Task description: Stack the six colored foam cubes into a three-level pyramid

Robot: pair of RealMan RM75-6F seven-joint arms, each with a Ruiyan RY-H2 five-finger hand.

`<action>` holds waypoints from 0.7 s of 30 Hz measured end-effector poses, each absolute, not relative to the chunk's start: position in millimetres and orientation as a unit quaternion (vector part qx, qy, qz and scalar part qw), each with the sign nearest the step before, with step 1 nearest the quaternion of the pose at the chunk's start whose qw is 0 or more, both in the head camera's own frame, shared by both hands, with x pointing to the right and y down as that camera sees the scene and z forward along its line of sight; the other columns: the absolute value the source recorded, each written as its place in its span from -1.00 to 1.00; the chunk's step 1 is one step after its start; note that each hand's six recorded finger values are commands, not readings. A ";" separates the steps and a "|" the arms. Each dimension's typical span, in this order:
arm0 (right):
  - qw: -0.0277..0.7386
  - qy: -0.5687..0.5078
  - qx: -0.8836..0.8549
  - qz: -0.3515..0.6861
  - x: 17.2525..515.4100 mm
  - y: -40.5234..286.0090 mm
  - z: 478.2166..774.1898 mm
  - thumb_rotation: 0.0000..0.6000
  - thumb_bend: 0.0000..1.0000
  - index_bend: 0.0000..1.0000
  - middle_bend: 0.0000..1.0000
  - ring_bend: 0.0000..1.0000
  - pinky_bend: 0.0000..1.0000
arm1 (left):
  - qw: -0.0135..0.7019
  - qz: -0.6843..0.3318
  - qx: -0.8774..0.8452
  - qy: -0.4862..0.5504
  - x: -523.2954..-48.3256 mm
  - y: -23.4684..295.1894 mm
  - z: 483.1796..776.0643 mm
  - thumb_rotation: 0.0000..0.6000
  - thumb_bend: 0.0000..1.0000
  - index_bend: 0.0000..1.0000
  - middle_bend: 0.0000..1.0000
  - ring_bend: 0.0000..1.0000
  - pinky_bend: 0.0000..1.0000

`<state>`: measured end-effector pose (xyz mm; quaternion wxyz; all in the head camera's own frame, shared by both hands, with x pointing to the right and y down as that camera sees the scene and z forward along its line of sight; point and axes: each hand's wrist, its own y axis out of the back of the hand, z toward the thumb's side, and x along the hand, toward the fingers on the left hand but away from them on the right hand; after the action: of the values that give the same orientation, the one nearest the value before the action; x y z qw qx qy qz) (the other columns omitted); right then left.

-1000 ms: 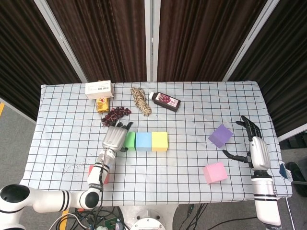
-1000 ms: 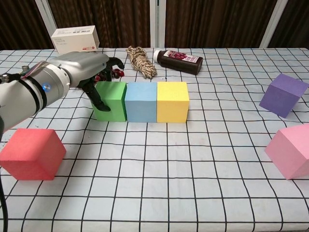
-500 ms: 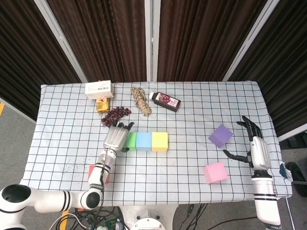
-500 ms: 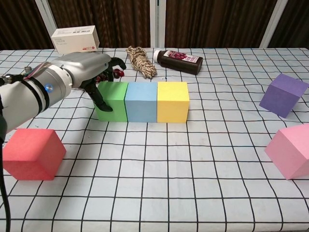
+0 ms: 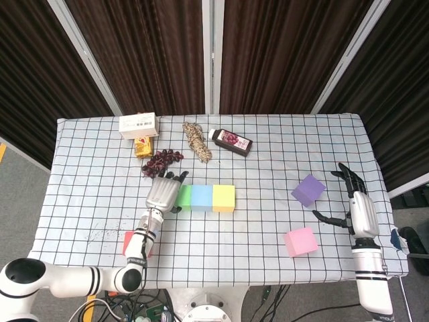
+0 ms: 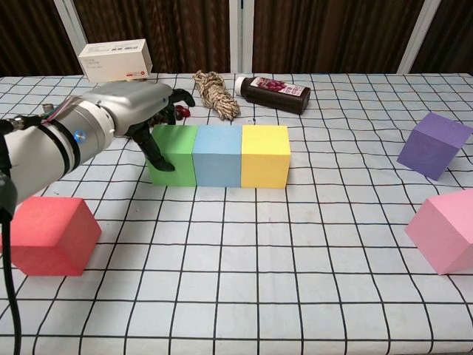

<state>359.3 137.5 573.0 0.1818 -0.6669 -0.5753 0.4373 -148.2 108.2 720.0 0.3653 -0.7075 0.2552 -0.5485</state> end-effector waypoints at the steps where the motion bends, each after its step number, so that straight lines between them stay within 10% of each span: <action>1: 0.182 -0.575 -0.667 0.437 359.3 137.5 573.1 1.00 -1.00 -1.00 -0.62 -0.94 -1.00 | 0.366 -0.548 -0.707 0.255 -148.1 108.3 719.9 1.00 -0.68 -0.71 0.21 -0.54 -0.79; 21: 0.179 -0.573 -0.668 0.441 359.8 139.4 576.1 1.00 -1.00 -1.00 -0.63 -0.94 -1.00 | 0.359 -0.536 -0.719 0.259 -147.3 109.4 717.8 1.00 -0.74 -0.75 -0.36 -0.54 -0.80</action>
<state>359.8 139.4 576.1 0.1788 -0.6677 -0.5726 0.4408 -147.3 109.4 717.8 0.3587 -0.7194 0.2587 -0.5356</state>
